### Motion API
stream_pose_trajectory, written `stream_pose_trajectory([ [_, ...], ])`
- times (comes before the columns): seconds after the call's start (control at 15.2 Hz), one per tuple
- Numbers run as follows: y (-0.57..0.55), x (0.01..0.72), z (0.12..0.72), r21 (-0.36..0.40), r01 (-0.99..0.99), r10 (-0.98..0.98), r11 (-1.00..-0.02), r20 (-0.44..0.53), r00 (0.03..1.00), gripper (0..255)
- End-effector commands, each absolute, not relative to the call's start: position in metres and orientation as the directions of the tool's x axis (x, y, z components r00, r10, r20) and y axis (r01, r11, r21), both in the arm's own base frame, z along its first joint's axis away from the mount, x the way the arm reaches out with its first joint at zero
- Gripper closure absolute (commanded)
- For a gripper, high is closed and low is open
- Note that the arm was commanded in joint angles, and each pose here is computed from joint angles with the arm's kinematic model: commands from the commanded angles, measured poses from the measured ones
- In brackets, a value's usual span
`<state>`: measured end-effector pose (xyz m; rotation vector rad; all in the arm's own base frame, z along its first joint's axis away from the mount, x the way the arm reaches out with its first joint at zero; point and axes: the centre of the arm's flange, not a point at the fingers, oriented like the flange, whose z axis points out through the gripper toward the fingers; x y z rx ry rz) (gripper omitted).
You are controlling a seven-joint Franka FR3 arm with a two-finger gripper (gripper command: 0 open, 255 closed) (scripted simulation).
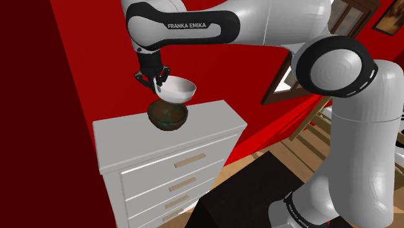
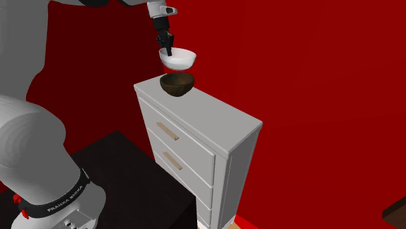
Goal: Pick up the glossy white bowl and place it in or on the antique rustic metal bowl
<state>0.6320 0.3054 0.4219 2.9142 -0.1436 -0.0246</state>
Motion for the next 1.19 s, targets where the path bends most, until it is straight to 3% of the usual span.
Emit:
stream_pose_trajectory([
  [0.0, 0.306, 0.632, 0.412, 0.222, -0.096, -0.1, -0.97, -0.005, 0.995, 255],
  [0.79, 0.306, 0.632, 0.348, 0.222, -0.096, -0.1, -0.97, -0.005, 0.995, 255],
  [1.12, 0.306, 0.632, 0.348, 0.222, -0.096, -0.1, -0.97, -0.005, 0.995, 255],
])
